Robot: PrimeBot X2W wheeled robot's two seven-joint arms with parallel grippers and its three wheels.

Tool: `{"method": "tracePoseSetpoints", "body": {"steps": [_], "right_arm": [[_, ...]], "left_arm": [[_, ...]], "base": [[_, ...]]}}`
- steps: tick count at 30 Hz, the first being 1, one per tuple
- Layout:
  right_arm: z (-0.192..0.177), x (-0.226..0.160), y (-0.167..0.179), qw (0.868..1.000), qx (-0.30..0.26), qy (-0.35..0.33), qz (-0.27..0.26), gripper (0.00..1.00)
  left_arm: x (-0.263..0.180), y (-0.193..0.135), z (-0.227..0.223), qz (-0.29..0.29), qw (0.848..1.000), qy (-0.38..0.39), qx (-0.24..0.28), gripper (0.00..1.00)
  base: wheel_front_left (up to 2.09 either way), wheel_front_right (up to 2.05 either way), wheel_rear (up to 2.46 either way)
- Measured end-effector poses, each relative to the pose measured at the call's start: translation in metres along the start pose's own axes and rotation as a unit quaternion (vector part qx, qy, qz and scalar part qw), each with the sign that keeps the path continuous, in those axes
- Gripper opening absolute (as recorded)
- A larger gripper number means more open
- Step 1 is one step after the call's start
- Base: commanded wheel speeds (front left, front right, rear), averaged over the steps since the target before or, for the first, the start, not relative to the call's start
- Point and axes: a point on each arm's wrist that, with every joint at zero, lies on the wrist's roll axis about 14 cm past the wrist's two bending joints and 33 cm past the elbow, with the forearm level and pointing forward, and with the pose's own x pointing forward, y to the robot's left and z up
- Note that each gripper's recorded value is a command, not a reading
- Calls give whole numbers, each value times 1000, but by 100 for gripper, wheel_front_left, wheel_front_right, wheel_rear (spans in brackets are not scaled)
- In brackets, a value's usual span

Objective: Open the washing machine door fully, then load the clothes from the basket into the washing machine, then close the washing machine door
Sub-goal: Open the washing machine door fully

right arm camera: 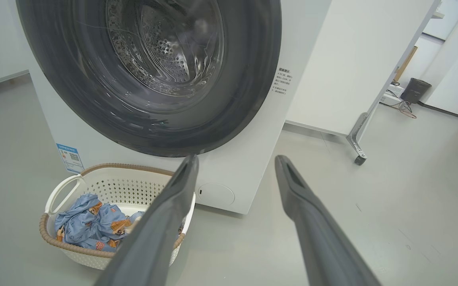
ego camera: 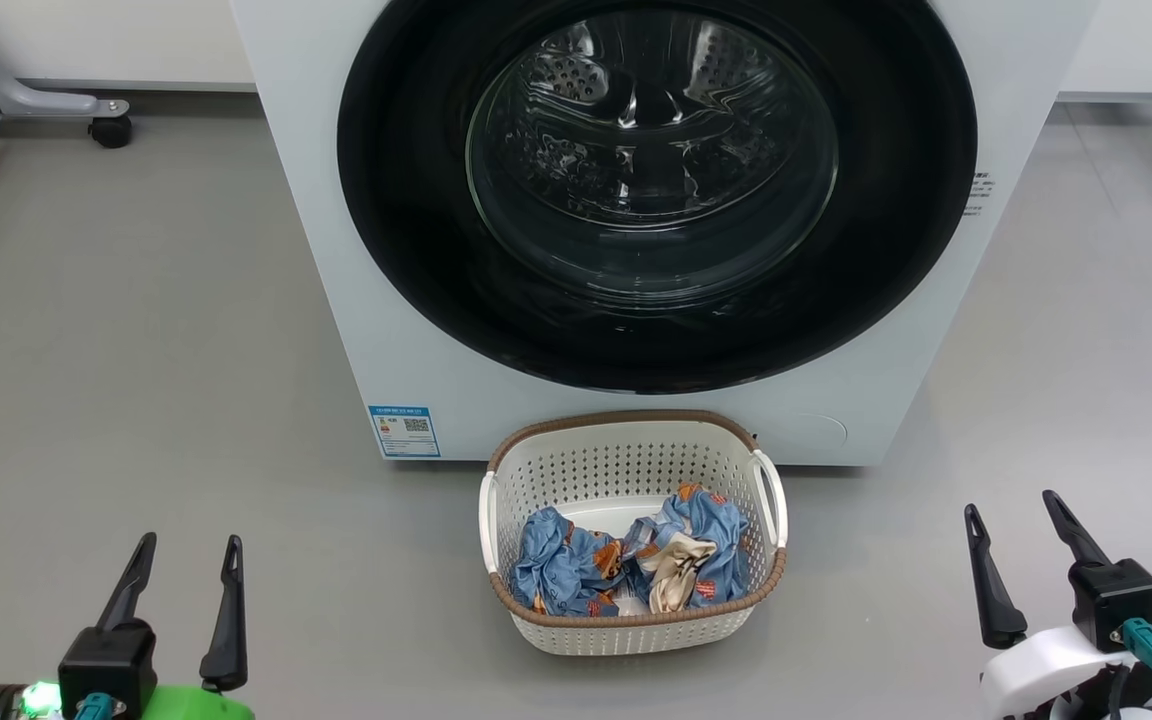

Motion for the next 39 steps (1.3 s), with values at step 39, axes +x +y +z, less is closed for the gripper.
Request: {"method": "tracePoseSetpoints", "body": {"steps": [39], "right_arm": [[-9,0,-1,1000,8,14,-5,100]], "left_arm": [[11,-3,2,-4,1000,-4,-8,100]], "base": [[56,56,-112]]}}
